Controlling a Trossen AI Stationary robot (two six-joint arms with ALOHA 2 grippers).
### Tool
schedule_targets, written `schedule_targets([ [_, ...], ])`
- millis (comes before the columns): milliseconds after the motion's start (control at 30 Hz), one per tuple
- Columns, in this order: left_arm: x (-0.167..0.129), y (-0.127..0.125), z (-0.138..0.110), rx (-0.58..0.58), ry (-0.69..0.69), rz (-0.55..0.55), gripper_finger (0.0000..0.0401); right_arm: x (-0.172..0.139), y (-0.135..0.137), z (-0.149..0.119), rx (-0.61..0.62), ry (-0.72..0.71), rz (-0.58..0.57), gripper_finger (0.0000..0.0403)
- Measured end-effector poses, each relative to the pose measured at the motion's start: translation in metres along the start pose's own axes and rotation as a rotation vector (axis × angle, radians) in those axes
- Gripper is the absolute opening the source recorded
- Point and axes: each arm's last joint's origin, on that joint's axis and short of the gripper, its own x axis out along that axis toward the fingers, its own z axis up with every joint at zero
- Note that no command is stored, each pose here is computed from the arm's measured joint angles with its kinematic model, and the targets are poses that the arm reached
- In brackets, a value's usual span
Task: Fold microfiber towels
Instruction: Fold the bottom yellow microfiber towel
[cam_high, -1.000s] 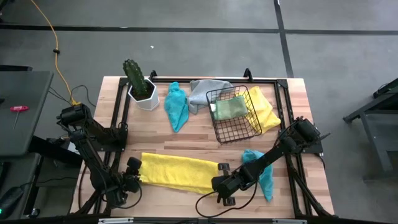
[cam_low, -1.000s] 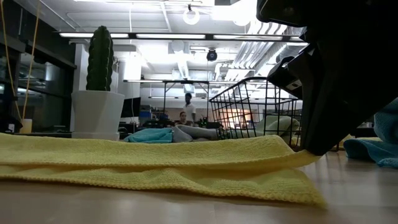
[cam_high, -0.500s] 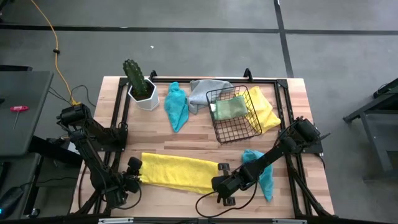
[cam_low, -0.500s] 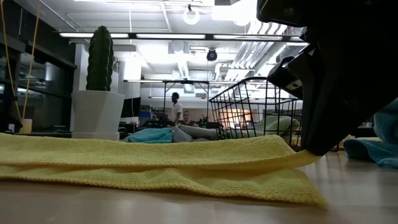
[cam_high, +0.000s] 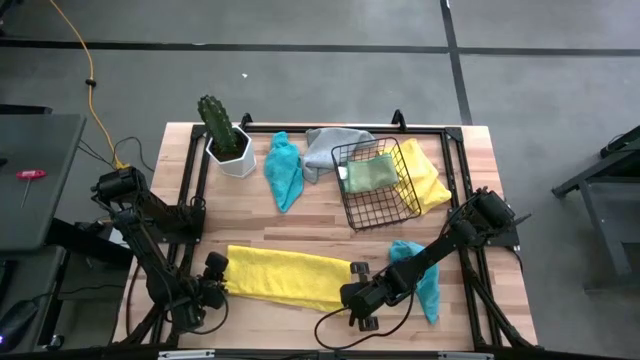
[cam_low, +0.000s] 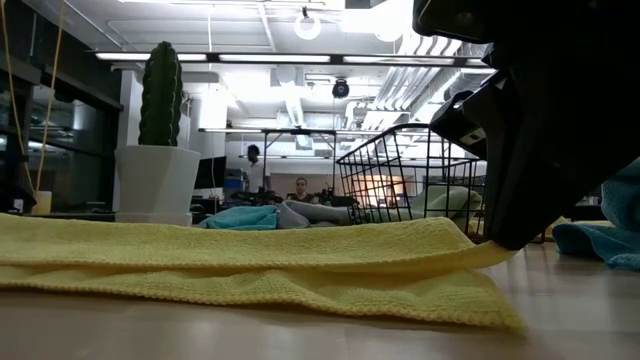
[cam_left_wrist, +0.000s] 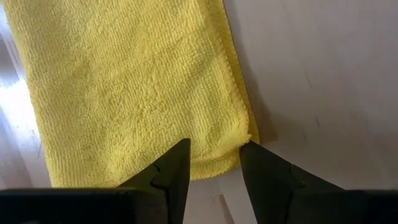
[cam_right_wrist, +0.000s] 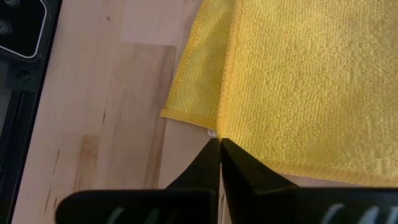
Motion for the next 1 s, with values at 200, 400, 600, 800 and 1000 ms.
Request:
schedule_targets([
  [200, 0.0, 0.0, 0.0, -0.001, 0.0, -0.001, 0.0091, 0.0, 0.0, 0.0, 0.0, 0.0, 0.0, 0.0],
  [400, 0.0, -0.003, 0.003, -0.016, -0.026, -0.027, 0.0011, 0.0, 0.0, 0.0, 0.0, 0.0, 0.0, 0.0],
  [600, -0.003, -0.001, 0.002, -0.018, -0.026, -0.033, 0.0004, -0.001, 0.001, 0.0, 0.0, 0.019, 0.029, 0.0],
  [800, -0.019, 0.009, 0.005, -0.053, -0.077, 0.007, 0.0001, -0.01, 0.006, 0.012, 0.001, 0.013, 0.039, 0.0],
  [1000, -0.032, 0.019, 0.003, -0.075, -0.111, 0.034, 0.0001, -0.016, 0.01, 0.023, 0.005, -0.019, 0.056, 0.0],
])
